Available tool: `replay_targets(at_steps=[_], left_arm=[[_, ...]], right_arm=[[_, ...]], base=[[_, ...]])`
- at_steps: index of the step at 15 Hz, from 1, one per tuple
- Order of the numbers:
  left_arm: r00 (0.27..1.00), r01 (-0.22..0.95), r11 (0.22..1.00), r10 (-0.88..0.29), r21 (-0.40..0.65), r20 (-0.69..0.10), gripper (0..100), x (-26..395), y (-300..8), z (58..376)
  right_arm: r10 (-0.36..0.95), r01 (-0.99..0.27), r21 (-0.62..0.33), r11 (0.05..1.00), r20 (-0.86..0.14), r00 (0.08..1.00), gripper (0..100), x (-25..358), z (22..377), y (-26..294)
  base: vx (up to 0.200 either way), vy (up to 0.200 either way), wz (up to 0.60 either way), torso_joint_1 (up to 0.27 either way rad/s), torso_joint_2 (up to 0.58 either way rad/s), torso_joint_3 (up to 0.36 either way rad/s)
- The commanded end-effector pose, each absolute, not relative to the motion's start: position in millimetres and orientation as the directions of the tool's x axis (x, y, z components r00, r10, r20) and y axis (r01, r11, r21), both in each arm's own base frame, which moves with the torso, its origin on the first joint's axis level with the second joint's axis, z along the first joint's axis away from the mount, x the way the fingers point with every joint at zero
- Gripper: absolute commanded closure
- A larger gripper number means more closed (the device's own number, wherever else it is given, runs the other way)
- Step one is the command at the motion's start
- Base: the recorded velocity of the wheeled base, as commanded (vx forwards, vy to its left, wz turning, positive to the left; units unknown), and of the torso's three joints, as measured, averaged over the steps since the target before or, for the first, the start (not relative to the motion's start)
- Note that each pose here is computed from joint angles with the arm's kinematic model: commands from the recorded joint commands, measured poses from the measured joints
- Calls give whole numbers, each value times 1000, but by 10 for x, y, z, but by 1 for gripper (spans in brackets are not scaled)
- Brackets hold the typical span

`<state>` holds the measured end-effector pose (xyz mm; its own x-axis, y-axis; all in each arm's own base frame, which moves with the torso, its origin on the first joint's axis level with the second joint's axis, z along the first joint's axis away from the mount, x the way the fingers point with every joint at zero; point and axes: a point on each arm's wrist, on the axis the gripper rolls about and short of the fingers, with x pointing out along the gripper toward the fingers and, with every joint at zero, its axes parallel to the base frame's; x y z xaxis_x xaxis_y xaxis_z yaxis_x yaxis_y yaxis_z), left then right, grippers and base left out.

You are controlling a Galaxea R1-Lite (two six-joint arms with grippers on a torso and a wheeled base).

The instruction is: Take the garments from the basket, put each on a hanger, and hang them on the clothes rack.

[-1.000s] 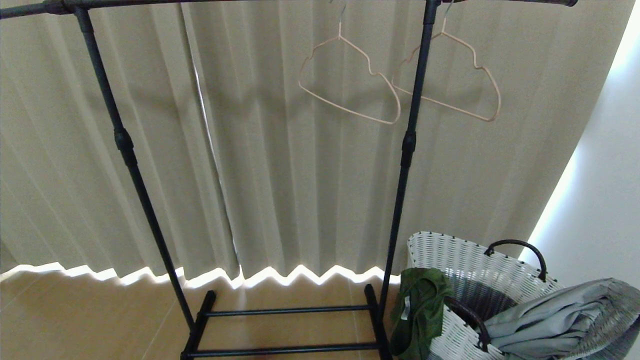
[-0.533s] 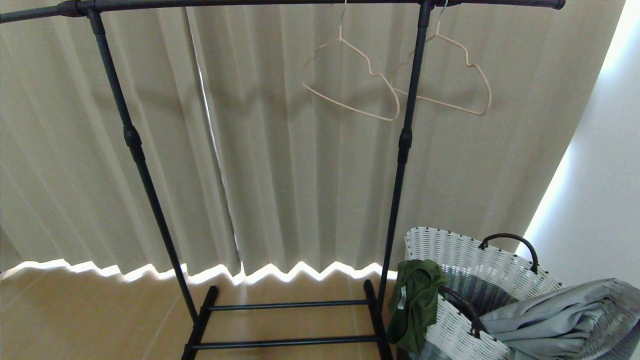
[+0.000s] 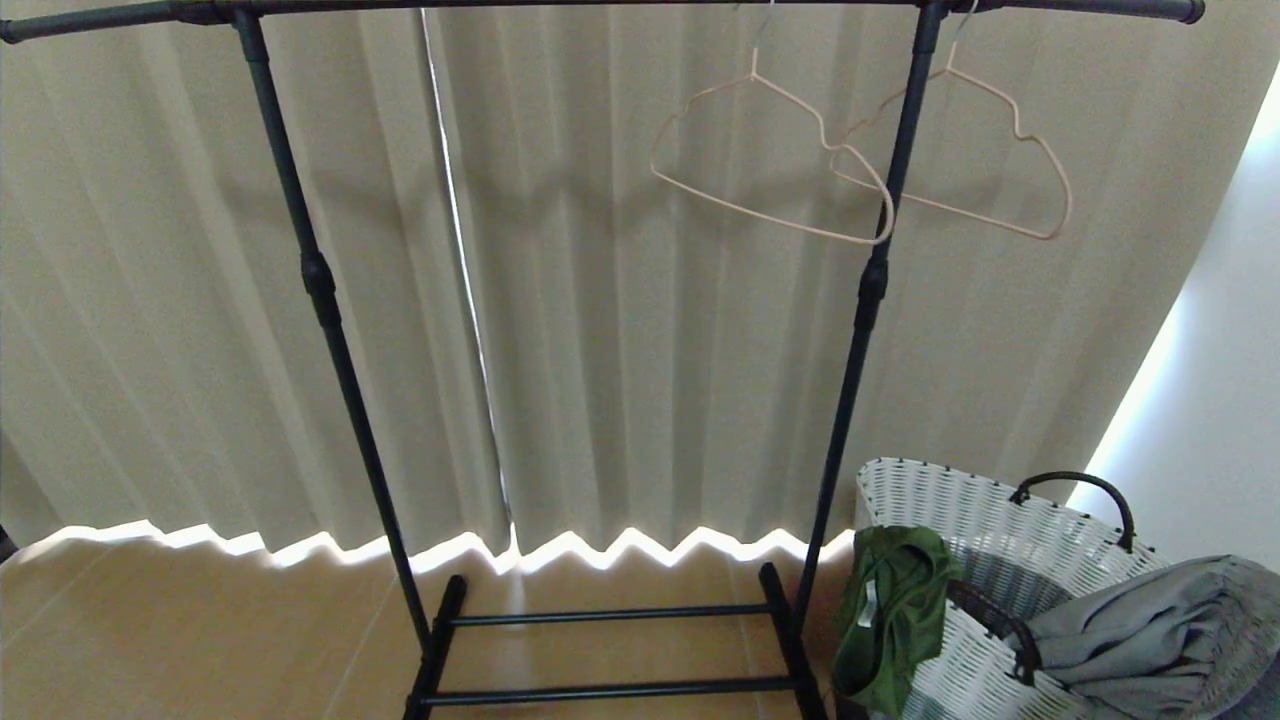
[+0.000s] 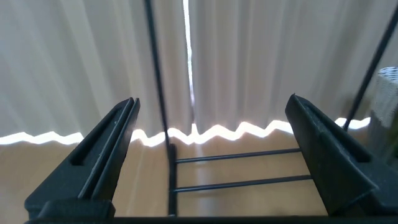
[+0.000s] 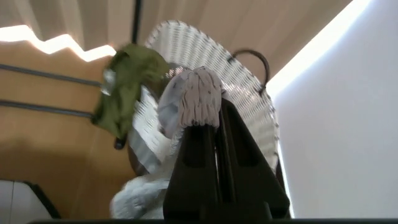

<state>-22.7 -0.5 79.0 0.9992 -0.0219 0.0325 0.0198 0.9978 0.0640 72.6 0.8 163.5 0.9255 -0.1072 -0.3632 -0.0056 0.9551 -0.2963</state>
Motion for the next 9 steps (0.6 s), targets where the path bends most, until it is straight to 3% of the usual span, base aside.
replay_targets(at_steps=[1,6,9], left_arm=[[999,18,998,-20,63,34,0,-227,-4,791],[999,28,996,-31,82,31,0,-226,-7,790],[992,119,985,-124,128,33,0,-229,-28,791]], right_arm=[[-107,-6,-297,955,-364,925,100,730,1639,8],[-96,-12,-294,956,-350,932,100,768,1811,15],[-29,-72,-280,957,-340,940,100,781,2052,49]], base=[[0,0,0,0,0,0],[0,0,0,0,0,0],[0,0,0,0,0,0]])
